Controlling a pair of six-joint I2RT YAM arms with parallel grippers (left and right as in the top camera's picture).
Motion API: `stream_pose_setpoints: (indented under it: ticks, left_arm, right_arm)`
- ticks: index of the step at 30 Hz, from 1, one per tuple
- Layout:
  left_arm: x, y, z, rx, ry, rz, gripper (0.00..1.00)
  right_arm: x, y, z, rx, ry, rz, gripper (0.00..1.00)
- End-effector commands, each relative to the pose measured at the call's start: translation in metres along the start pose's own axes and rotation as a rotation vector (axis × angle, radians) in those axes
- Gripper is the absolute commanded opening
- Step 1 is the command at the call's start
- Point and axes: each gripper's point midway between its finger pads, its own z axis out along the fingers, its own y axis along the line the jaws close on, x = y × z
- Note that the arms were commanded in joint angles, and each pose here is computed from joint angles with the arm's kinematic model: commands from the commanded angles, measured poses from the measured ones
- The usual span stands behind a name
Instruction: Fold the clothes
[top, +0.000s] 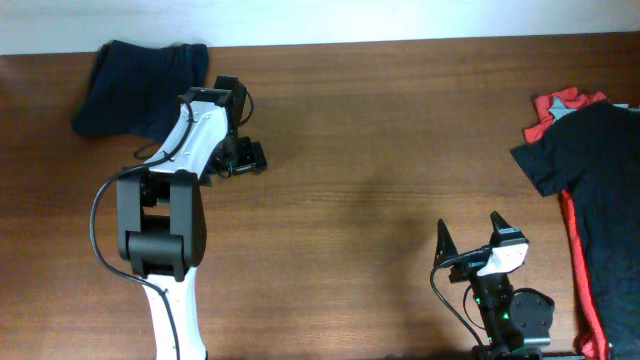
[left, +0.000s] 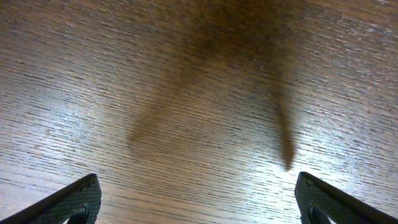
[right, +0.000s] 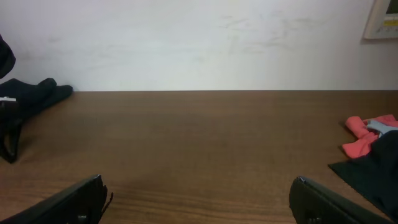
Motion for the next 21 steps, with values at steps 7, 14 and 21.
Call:
stream_pose_setpoints:
  ticks: [7,14,21]
  left_arm:
    - [0.002,0.002,0.004,-0.012,0.009,-0.006,0.99]
    - [-0.001,-0.013,-0.061,0.054,-0.136,0.022,0.99]
    - [0.027,-0.018,-0.223,0.237,-0.492,0.060,0.99]
  right_arm:
    - [0.002,-0.003,0.000,0.013,0.002,0.006,0.98]
    - [0.002,-0.003,0.000,0.013,0.002,0.005,0.98]
    - [0.002,-0.003,0.000,0.013,0.002,0.005,0.99]
